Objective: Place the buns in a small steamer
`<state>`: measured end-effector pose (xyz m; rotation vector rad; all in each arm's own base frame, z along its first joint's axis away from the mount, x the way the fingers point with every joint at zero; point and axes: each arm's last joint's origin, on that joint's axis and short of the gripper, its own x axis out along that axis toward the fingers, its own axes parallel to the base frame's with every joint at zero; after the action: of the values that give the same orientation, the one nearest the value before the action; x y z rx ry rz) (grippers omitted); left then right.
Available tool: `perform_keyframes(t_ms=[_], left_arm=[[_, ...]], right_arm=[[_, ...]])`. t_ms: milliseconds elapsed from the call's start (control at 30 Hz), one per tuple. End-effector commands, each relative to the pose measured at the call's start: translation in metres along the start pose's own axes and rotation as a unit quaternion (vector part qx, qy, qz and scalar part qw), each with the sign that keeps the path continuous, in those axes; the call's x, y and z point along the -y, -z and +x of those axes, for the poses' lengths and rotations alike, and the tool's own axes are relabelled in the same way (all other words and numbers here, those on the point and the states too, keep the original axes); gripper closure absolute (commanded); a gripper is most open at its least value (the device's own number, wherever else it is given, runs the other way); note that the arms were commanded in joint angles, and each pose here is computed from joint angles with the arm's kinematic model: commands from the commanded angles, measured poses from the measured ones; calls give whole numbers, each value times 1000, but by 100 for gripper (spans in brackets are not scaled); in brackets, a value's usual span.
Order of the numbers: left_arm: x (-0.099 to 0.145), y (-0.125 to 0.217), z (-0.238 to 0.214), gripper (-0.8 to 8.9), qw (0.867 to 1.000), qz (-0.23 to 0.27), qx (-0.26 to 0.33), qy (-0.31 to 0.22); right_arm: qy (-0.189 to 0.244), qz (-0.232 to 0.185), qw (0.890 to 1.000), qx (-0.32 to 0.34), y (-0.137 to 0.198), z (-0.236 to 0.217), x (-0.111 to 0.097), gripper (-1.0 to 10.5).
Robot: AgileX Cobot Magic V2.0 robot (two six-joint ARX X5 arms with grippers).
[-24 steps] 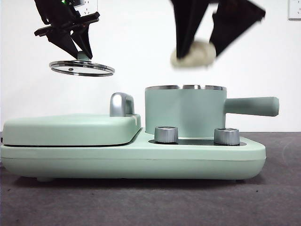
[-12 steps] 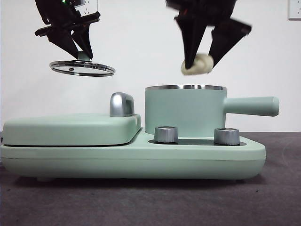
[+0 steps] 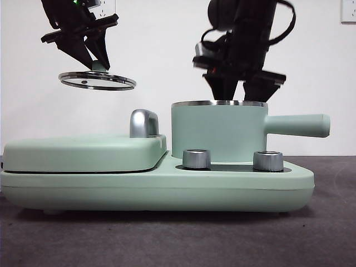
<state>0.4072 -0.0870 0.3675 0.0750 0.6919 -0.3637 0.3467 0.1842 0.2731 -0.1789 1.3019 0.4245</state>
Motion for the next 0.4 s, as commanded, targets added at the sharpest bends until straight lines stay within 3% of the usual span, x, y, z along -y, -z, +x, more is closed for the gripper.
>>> perform_keyframes(t_ms=[33, 200, 400], left_arm=[[3, -13, -15, 795, 999, 7, 38, 2], [3, -13, -15, 795, 999, 7, 38, 1], [3, -14, -15, 795, 999, 7, 39, 2]], right_arm=[[2, -14, 1000, 5, -6, 5, -2, 734], [4, -14, 1000, 10, -7, 5, -1, 729], [4, -13, 1000, 10, -7, 5, 0, 577]])
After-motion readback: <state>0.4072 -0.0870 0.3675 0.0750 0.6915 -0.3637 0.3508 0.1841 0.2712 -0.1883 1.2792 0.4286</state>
